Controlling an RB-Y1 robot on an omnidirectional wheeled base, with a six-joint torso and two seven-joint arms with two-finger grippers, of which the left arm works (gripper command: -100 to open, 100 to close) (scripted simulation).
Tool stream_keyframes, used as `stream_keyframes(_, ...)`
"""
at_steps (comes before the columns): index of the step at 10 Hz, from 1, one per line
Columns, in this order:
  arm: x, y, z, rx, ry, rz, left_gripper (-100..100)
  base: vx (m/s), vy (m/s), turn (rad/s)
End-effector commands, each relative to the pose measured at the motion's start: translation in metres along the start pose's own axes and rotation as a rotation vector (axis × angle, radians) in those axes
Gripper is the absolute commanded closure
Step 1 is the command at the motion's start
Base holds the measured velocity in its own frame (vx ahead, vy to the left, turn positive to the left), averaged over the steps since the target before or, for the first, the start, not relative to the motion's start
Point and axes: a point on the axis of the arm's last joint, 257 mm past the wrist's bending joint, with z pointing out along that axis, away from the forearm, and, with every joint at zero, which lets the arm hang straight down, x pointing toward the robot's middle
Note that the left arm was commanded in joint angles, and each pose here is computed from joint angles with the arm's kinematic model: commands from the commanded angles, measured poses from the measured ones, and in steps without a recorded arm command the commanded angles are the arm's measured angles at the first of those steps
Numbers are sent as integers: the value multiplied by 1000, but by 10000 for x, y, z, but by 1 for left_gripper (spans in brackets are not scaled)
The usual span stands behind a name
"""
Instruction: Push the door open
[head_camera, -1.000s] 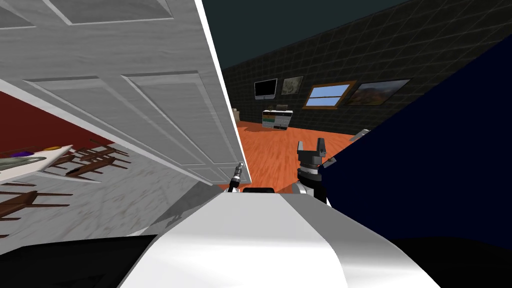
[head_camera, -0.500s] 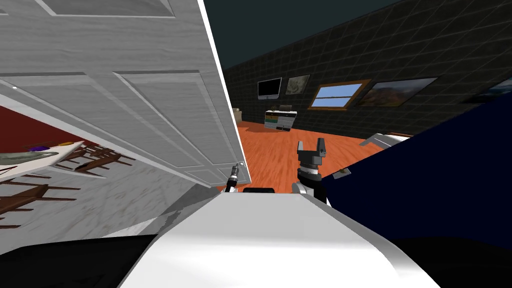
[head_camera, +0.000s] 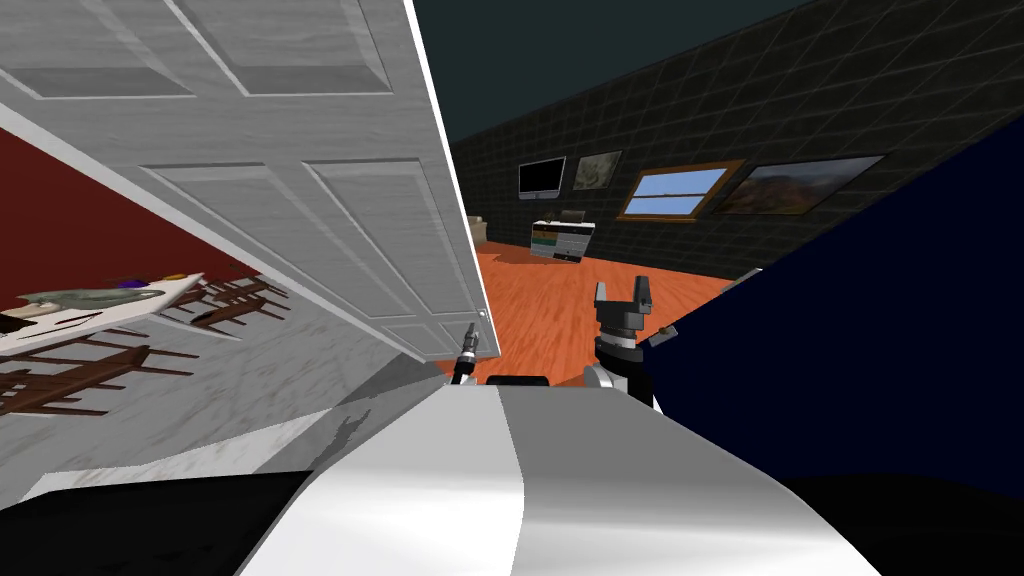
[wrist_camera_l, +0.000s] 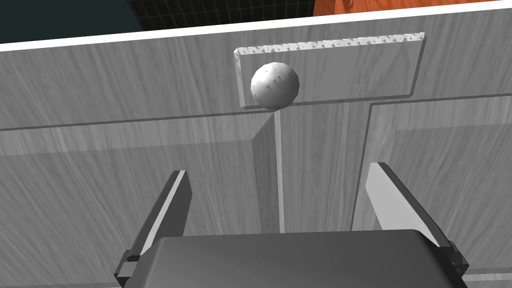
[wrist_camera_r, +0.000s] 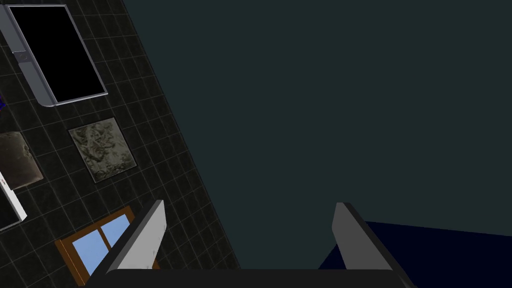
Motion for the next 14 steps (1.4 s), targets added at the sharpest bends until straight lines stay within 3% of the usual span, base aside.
stream_keyframes(1,29,4,-17,-2,-7,-16,-100,-255,-104,47)
stream_keyframes(3,-11,7,-22,1,-8,-6,-100,-17,-21,-8)
stream_keyframes(10,-50,6,-39,10,-21,-4,-100,208,14,-23)
stream_keyframes(11,-50,6,-39,10,-21,-4,100,-23,-6,4)
stream_keyframes(14,-50,6,-39,10,-21,-4,100,-30,-3,-4)
